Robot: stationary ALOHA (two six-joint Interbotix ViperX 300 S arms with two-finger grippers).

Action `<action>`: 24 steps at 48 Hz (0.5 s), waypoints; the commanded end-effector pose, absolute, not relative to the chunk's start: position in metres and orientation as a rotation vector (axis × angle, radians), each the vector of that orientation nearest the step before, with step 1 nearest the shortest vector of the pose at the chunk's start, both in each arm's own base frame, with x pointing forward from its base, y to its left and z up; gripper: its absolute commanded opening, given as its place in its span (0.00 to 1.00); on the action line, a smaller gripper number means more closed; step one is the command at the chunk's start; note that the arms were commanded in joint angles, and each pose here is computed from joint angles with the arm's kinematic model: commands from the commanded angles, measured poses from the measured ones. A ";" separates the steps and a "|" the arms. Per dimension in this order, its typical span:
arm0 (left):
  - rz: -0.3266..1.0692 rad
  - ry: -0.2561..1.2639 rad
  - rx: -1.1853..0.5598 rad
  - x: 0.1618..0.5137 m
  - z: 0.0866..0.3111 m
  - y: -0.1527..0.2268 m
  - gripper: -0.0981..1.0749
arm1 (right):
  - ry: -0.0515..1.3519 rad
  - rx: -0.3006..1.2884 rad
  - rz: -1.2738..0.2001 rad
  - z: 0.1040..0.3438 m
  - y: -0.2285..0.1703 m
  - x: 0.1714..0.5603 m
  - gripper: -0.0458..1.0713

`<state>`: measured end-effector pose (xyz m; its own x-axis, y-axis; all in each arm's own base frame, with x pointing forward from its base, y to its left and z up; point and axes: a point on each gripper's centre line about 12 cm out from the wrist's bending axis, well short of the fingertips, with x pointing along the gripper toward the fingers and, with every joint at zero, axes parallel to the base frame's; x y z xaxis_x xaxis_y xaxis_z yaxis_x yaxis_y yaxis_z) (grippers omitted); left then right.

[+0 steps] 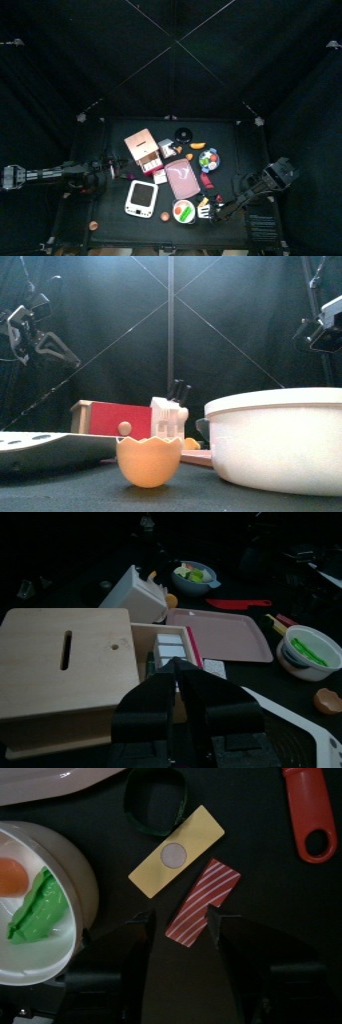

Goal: Grab salmon

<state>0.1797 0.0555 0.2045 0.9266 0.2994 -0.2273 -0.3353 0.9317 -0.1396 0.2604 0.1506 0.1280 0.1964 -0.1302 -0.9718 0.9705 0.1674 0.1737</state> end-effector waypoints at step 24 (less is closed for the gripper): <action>0.325 0.185 -0.175 0.183 0.212 0.056 0.52 | 1.068 1.090 -1.096 0.123 0.155 0.259 0.80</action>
<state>0.1797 0.0555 0.2045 0.9266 0.2994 -0.2273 -0.3353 0.9317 -0.1396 0.2559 0.1538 0.1182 0.1273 -0.1385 -0.9821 0.9851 0.1327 0.1089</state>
